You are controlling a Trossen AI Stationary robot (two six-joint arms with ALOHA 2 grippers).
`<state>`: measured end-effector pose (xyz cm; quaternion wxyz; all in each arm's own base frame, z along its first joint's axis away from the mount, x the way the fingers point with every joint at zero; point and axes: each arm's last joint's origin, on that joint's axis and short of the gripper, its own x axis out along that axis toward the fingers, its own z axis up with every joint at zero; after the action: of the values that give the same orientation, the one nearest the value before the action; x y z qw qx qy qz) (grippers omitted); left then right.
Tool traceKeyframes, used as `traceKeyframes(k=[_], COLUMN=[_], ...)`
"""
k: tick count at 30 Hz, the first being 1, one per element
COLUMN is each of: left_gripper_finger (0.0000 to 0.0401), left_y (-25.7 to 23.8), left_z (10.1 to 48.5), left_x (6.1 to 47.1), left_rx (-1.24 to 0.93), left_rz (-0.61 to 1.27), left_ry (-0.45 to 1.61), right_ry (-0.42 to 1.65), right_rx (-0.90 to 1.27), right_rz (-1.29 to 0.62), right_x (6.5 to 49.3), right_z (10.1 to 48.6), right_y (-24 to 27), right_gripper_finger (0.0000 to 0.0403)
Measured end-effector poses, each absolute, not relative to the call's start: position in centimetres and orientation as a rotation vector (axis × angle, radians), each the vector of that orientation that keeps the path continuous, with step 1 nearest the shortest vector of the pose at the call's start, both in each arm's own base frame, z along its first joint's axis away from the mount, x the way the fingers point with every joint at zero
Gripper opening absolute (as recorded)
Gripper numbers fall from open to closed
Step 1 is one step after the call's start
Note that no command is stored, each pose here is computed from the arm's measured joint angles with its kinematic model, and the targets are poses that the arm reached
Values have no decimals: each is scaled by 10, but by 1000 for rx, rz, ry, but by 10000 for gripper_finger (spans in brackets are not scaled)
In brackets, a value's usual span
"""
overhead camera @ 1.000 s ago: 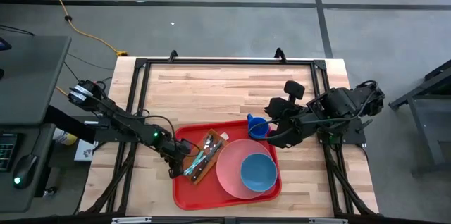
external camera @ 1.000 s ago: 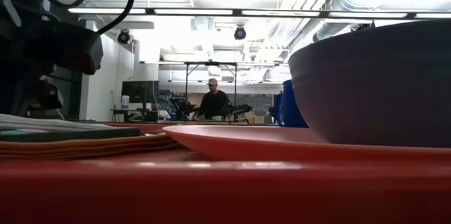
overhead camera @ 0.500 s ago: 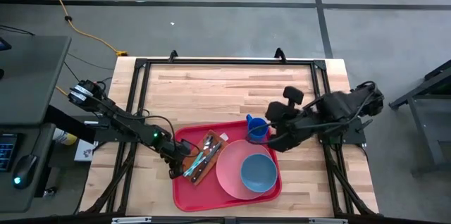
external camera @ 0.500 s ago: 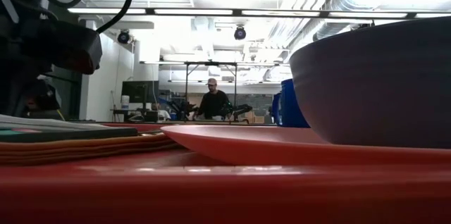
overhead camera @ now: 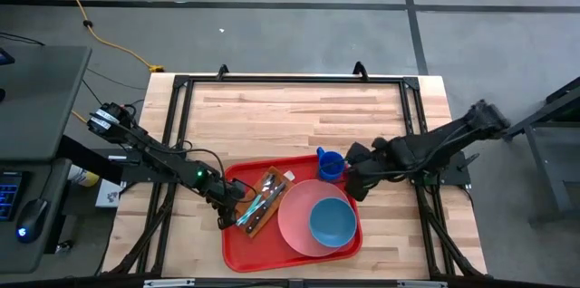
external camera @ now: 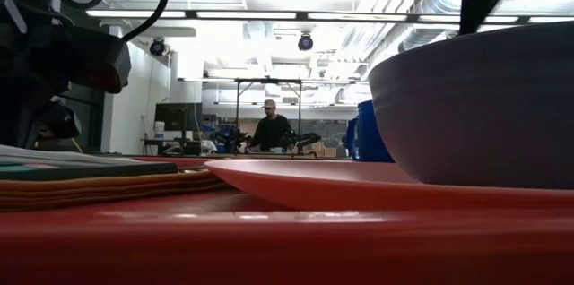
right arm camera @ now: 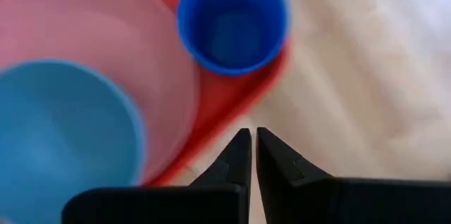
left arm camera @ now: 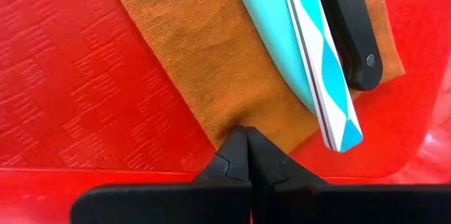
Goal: Set up tray
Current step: Adjust the orange napkin on the red serving tray
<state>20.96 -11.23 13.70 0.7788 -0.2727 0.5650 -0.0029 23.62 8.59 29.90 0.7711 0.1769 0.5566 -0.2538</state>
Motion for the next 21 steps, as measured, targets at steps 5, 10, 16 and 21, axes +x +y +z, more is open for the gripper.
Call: traceKeyframes(k=[5, 10, 16, 21], left_gripper_finger=[8, 16, 12, 14], left_y=[-112, -112, -112, -112], left_z=[137, 137, 137, 137], left_x=[210, 210, 210, 210], left_rx=[-575, -567, -565, -564], left_rz=[-4, -4, -2, 0], left_ry=[1213, 1211, 1209, 1207], right_ry=[1027, 952, 859, 841], right_rx=[652, 833, 1014, 1082], right_rz=[-491, -507, -470, -525], right_x=[208, 178, 163, 156], right_z=[262, 220, 182, 156], right_y=[80, 71, 64, 57], right_gripper_finger=[0, 0, 0, 0])
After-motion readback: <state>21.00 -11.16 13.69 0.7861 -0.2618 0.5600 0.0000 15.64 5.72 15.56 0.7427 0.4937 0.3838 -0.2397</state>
